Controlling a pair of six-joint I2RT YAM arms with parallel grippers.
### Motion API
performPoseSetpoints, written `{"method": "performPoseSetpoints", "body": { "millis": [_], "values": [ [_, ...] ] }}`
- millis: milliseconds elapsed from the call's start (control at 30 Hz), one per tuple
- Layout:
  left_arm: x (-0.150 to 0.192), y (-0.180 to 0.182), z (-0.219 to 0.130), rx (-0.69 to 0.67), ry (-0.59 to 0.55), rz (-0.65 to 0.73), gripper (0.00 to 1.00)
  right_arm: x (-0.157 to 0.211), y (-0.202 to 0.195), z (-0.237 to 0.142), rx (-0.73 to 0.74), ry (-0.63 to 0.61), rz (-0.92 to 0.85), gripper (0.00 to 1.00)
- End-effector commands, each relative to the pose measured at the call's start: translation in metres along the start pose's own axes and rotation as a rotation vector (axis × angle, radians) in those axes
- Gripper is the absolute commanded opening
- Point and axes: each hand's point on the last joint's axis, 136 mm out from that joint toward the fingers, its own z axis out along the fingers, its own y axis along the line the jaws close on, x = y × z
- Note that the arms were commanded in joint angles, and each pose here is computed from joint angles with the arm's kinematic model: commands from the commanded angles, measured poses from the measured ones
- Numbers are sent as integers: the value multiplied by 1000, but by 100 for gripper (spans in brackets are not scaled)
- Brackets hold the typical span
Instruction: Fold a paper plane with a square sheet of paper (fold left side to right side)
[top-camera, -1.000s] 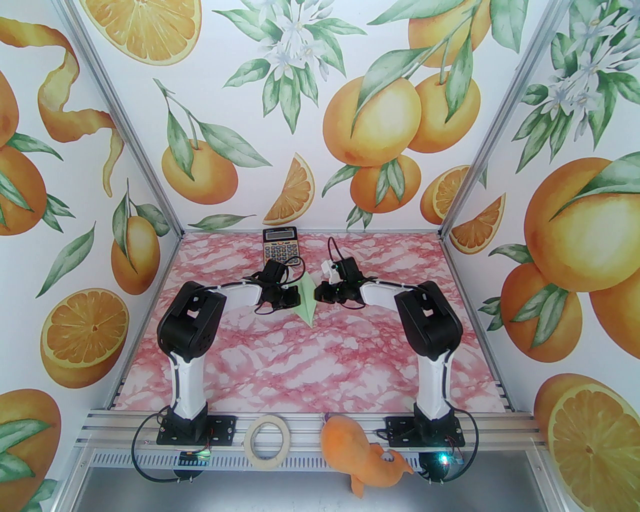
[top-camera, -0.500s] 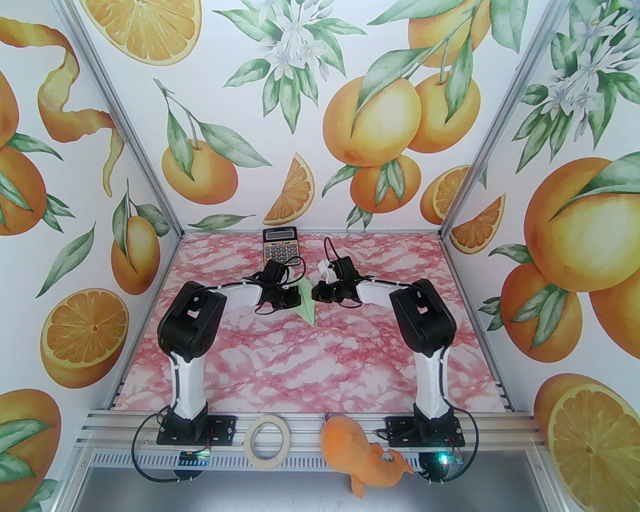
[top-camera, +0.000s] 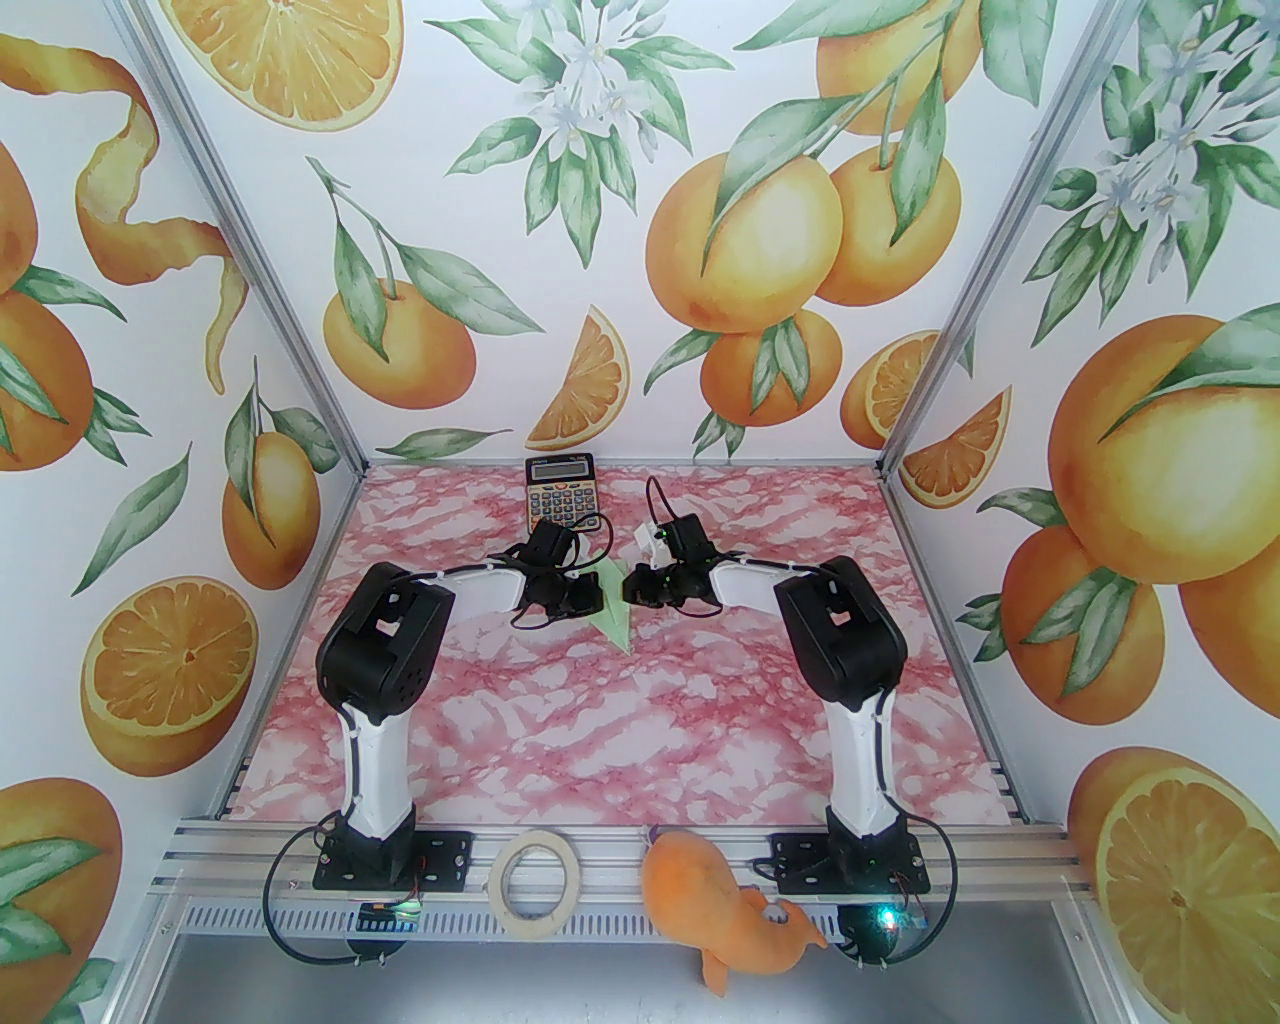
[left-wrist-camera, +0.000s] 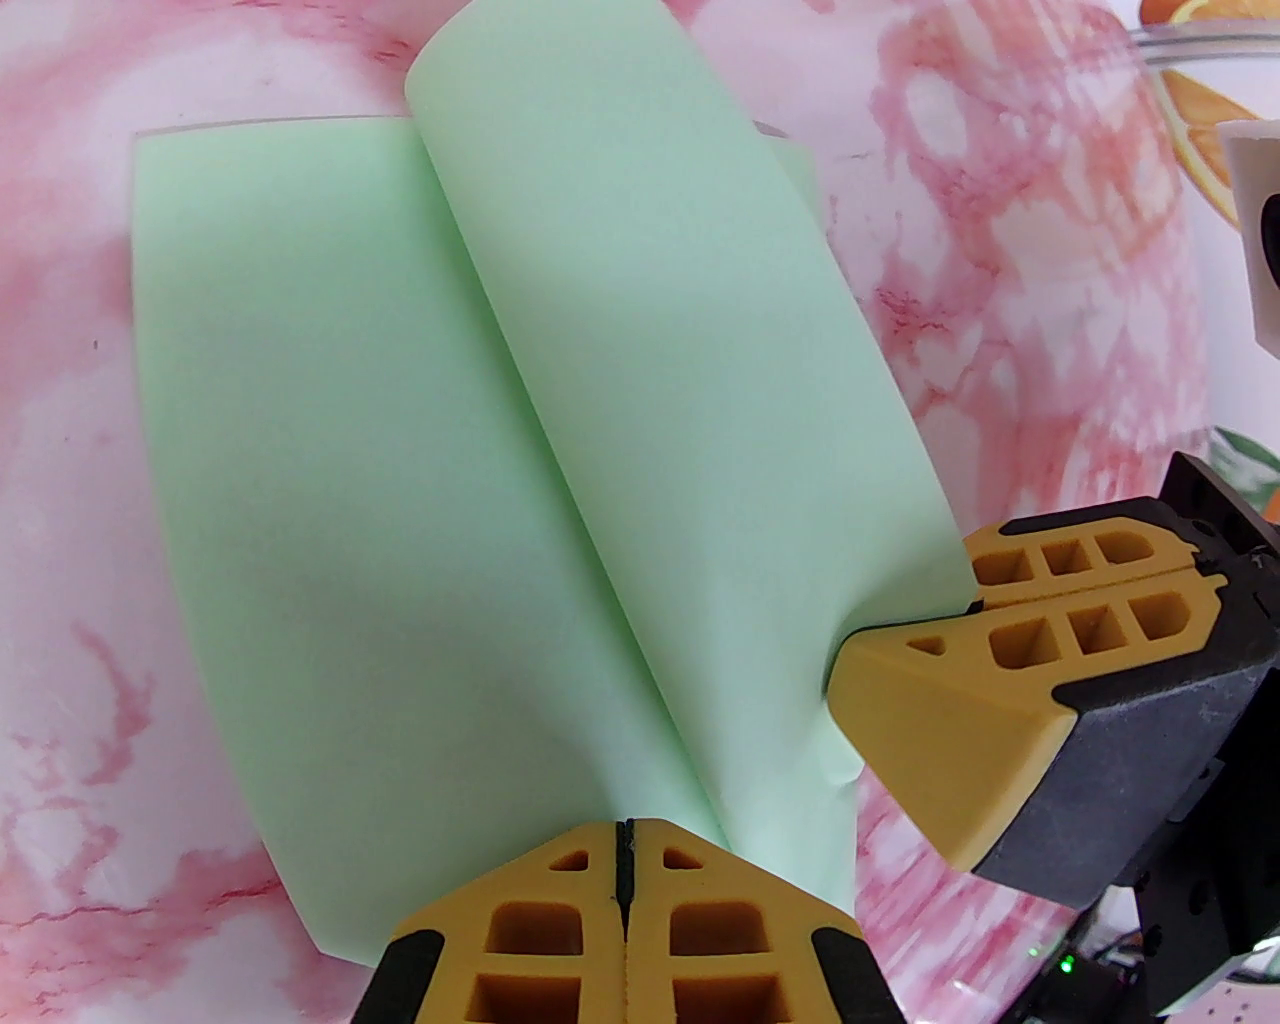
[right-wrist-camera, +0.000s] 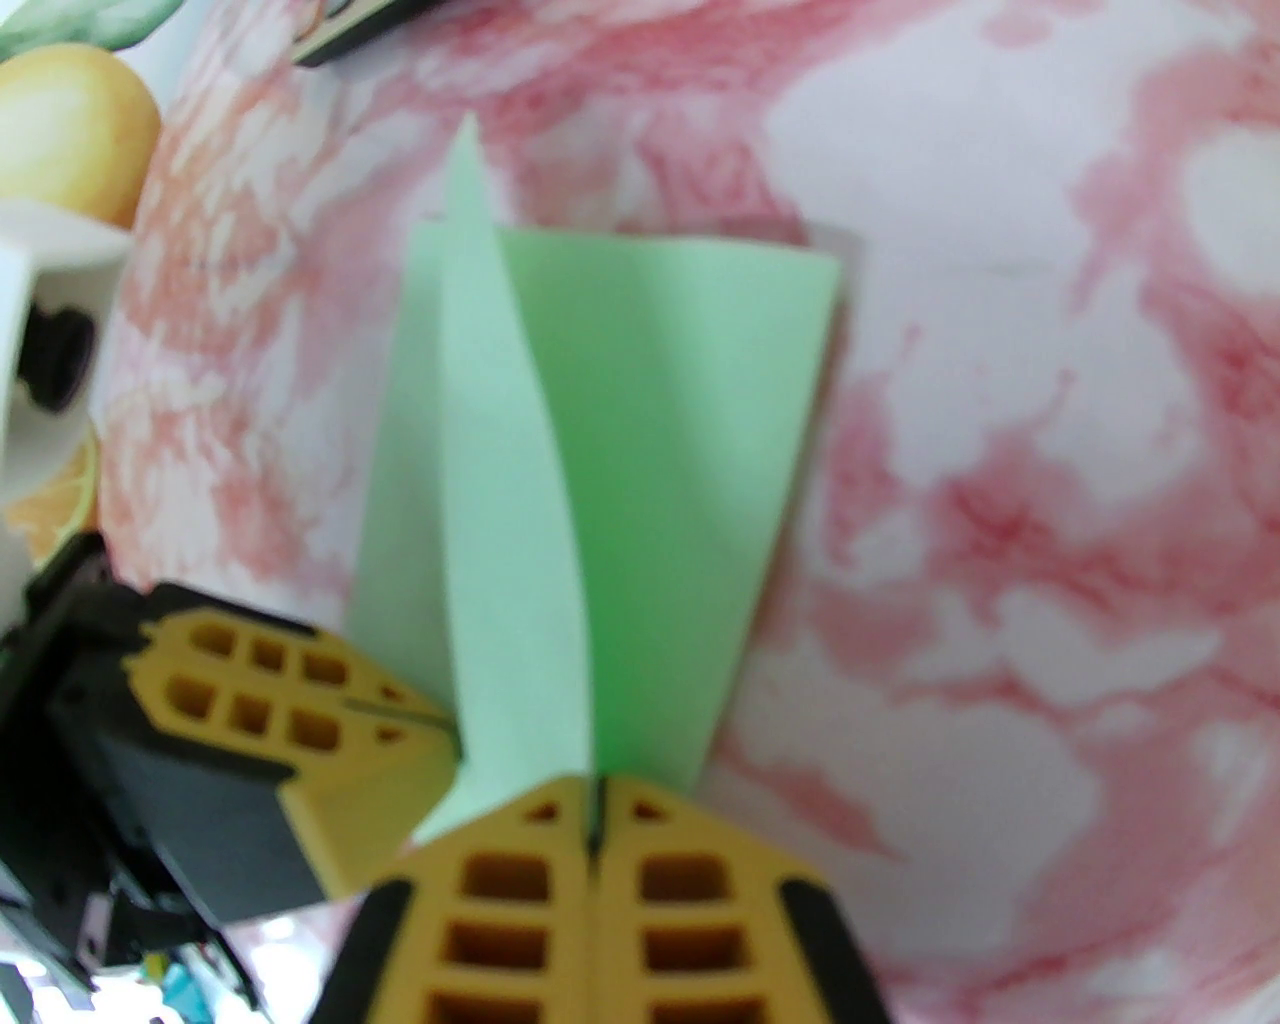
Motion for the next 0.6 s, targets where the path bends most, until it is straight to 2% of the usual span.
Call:
{"method": "performPoseSetpoints", "body": {
  "millis": [0, 567],
  "values": [
    [21, 10, 13, -36, 78, -7, 1, -2, 9, 5, -28, 2, -33, 1],
    [18, 9, 10, -41, 70, 0, 2, 8, -11, 10, 38, 25, -11, 1]
  ]
}}
